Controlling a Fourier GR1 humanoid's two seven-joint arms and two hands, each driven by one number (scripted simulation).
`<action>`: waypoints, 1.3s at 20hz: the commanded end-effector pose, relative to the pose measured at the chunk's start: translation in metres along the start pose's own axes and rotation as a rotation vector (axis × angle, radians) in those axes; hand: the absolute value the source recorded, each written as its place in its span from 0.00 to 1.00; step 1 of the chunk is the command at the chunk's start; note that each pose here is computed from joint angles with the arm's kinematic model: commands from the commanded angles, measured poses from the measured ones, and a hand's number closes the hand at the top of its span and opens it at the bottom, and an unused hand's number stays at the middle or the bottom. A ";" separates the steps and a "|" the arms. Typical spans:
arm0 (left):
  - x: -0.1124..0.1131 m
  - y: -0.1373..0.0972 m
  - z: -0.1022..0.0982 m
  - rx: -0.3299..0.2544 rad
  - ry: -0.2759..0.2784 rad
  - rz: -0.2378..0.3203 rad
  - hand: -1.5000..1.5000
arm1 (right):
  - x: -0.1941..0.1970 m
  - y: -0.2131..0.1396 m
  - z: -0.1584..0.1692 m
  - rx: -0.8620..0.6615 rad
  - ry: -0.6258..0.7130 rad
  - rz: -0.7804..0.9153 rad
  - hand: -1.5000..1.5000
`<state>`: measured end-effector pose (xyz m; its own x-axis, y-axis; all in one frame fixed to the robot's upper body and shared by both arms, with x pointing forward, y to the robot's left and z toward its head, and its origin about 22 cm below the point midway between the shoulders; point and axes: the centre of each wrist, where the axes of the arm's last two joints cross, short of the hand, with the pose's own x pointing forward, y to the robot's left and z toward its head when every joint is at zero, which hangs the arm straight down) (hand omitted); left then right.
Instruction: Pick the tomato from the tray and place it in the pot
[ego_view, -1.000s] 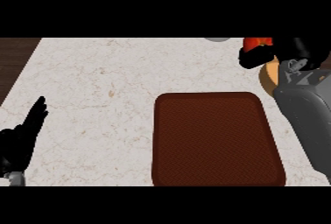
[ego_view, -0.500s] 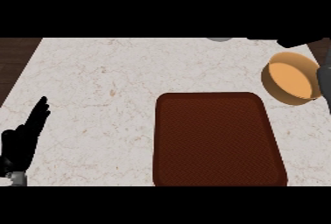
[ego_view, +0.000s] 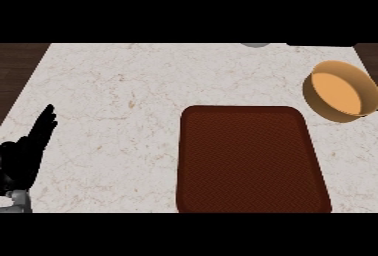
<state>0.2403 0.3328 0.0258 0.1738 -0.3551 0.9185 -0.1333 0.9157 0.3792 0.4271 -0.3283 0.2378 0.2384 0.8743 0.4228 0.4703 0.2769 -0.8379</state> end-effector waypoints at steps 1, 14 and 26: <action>-0.003 -0.016 0.004 -0.003 -0.019 0.007 0.50 | -0.036 -0.004 -0.019 0.023 0.011 0.008 1.00; 0.021 -0.022 -0.001 -0.037 -0.038 0.000 0.50 | -0.095 0.036 -0.009 0.110 0.117 -0.014 0.00; 0.018 -0.014 -0.008 -0.036 -0.050 -0.004 0.50 | -0.086 0.031 -0.015 -0.012 0.014 -0.326 0.00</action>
<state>0.2536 0.3124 0.0296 0.1287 -0.3589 0.9244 -0.0932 0.9237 0.3716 0.4349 -0.3985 0.1772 0.1904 0.7693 0.6098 0.4563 0.4806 -0.7488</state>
